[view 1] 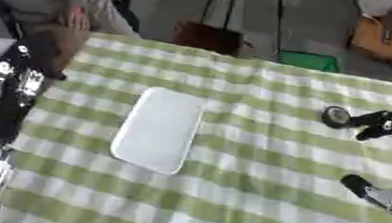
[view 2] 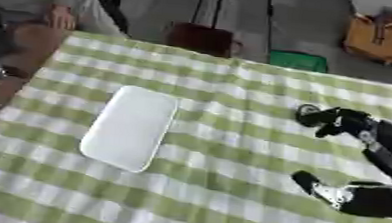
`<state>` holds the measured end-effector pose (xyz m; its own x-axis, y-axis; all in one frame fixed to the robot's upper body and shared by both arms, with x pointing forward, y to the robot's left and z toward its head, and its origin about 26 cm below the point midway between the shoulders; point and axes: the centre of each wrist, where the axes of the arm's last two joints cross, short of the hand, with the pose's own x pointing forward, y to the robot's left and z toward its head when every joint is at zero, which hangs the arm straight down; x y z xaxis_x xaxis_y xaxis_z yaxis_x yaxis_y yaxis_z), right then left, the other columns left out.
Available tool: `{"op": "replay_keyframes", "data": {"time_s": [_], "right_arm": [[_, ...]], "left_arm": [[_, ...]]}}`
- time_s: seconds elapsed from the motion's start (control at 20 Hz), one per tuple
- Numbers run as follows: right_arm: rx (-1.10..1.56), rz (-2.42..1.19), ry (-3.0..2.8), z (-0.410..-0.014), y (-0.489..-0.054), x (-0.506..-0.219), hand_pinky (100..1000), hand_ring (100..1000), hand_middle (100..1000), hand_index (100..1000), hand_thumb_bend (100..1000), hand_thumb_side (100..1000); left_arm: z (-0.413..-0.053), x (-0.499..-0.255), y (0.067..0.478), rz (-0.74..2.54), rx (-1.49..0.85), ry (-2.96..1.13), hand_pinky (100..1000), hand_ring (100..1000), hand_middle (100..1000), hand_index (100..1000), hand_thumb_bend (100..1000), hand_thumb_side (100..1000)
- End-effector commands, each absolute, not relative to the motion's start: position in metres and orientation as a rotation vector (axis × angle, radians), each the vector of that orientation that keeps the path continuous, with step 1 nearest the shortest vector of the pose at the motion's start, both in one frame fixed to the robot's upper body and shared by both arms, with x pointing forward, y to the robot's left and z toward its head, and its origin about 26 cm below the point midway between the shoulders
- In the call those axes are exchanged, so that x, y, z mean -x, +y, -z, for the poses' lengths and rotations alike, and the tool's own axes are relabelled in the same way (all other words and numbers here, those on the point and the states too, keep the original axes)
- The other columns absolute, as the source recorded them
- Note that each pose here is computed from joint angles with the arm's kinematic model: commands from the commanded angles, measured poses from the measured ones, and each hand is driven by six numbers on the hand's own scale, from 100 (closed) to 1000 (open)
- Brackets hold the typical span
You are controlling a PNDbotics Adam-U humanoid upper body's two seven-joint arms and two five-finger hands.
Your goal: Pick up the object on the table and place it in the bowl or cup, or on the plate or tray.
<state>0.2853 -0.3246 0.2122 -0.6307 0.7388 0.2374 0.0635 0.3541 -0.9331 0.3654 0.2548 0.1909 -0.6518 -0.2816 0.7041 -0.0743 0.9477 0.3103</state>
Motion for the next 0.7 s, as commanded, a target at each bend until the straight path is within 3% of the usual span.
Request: {"op": "replay_keyframes", "data": {"time_s": [0.05,0.7], "right_arm": [[0.724,-1.327,-1.979,-0.2229,-0.3247,-0.2821,729,708,785,897,476,536],[0.731,-1.32,-1.982,-0.2246,-0.3252,-0.2823,729,708,784,896,473,535]], "left_arm": [[-0.2006,-0.3634,0.2597,0.328,-0.272,-2.299,611,820,860,780,498,788],[-0.1994,-0.3633,0.2596,0.327,-0.269,-2.296,611,820,859,780,489,779]]}}
